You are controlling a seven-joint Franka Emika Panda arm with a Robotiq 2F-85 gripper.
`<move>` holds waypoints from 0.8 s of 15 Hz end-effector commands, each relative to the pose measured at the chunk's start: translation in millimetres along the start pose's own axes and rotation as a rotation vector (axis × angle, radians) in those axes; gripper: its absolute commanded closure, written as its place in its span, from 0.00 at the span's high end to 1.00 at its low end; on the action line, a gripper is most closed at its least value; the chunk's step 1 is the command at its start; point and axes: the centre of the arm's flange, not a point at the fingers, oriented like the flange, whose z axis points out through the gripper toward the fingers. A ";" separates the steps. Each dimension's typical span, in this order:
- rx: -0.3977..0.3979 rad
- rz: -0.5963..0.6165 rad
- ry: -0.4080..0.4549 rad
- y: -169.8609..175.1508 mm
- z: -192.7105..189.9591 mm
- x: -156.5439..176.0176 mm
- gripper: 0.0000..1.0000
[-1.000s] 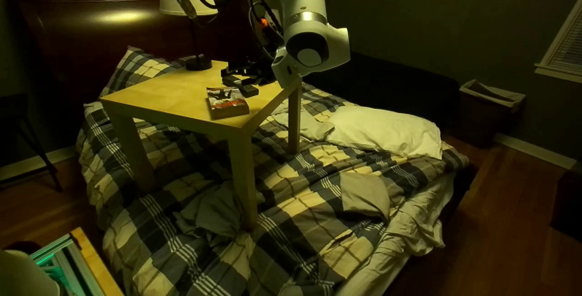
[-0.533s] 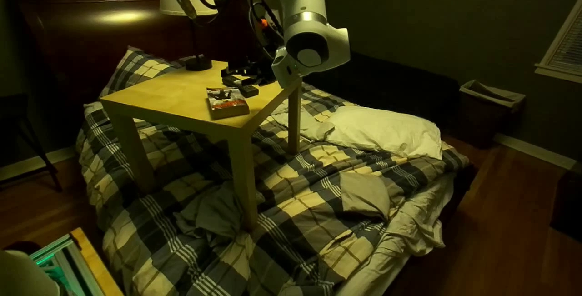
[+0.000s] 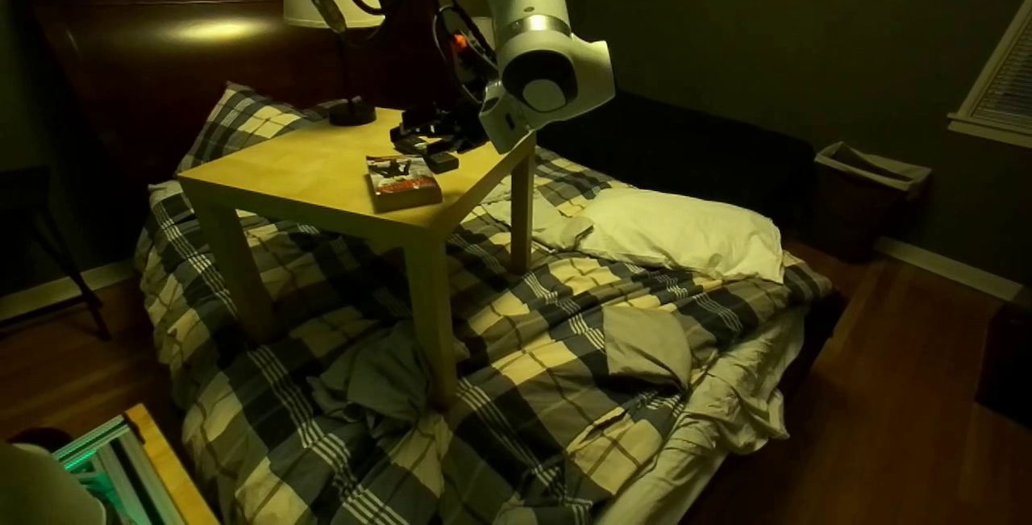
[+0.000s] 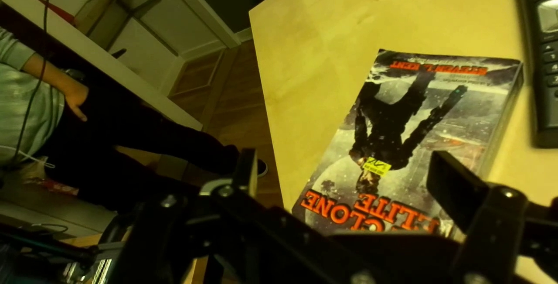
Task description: Move the book to the right, then turn the book upright
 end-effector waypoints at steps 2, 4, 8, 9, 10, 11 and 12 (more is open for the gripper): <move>0.000 -0.001 0.001 -0.6 -0.2 0.0 1.00; 0.001 -0.001 0.001 -1.2 -0.5 0.3 1.00; 0.002 -0.002 0.001 -1.9 -0.9 0.0 1.00; 0.002 -0.003 0.001 -1.9 -0.9 -0.1 1.00; 0.002 -0.003 0.001 -1.9 -0.9 -0.1 1.00; 0.002 -0.003 0.001 -1.9 -1.0 -0.1 1.00; 0.002 -0.003 0.001 -1.9 -1.0 -0.1 1.00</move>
